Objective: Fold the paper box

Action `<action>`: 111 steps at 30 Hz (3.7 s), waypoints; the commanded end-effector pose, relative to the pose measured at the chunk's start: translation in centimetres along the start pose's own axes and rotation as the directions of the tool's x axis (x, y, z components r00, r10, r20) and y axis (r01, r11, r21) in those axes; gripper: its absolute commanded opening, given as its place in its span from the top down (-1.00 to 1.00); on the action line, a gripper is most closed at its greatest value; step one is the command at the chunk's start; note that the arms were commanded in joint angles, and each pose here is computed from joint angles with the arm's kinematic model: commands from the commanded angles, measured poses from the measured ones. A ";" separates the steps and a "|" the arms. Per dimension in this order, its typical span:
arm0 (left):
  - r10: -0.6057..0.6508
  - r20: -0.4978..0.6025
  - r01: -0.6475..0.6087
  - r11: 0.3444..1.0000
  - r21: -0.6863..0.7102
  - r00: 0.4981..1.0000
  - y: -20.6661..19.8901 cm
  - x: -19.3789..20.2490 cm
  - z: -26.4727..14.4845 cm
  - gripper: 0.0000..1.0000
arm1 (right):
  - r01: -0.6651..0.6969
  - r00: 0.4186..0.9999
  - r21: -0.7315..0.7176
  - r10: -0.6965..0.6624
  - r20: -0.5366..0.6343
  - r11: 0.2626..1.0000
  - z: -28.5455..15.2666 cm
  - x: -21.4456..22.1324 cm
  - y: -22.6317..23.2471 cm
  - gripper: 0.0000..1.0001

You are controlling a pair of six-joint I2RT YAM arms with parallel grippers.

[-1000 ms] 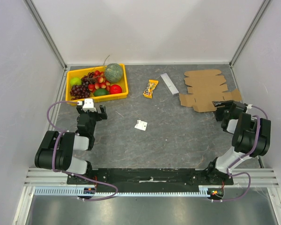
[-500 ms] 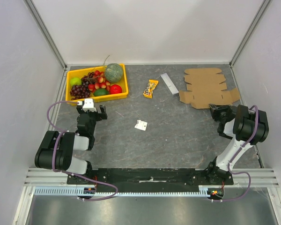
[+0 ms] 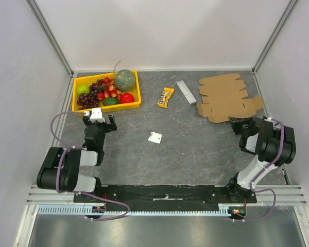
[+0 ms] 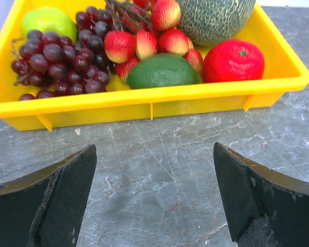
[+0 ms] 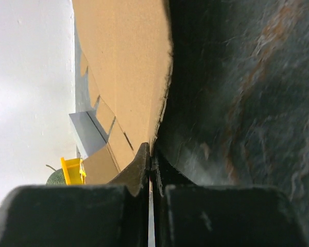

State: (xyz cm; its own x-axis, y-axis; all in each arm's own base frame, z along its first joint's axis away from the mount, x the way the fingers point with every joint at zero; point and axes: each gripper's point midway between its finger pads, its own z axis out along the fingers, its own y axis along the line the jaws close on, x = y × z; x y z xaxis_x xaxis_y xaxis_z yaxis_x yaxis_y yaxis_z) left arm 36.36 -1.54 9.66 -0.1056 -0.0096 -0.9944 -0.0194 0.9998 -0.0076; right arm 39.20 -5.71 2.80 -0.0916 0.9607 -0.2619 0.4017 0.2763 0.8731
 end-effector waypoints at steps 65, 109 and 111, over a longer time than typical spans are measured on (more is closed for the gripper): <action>0.101 -0.682 -0.095 0.994 0.047 0.724 -15.1 7.3 -1.7 -0.18 | 0.422 0.891 0.117 -0.435 0.129 0.899 -14.2 -3.5 9.1 1.00; -0.175 -0.244 0.234 0.943 0.238 0.954 -11.8 -18.3 -6.7 -1.00 | 0.467 0.318 -0.823 -0.930 -0.184 0.322 -24.1 13.4 32.9 1.00; -0.174 -0.185 0.218 0.942 0.255 0.967 -11.4 -20.4 -7.3 -1.00 | 0.503 0.198 -0.805 -0.949 -0.248 0.315 -23.3 15.7 30.3 1.00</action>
State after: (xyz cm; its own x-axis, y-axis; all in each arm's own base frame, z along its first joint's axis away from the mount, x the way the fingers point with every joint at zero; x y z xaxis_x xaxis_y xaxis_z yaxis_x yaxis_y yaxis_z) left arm 31.94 -13.70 24.90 -0.4306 -0.2026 -0.8795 0.1571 0.9428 -0.2941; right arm 31.47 14.83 39.18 -0.5104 0.1548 -0.8459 -0.6001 0.6405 0.4793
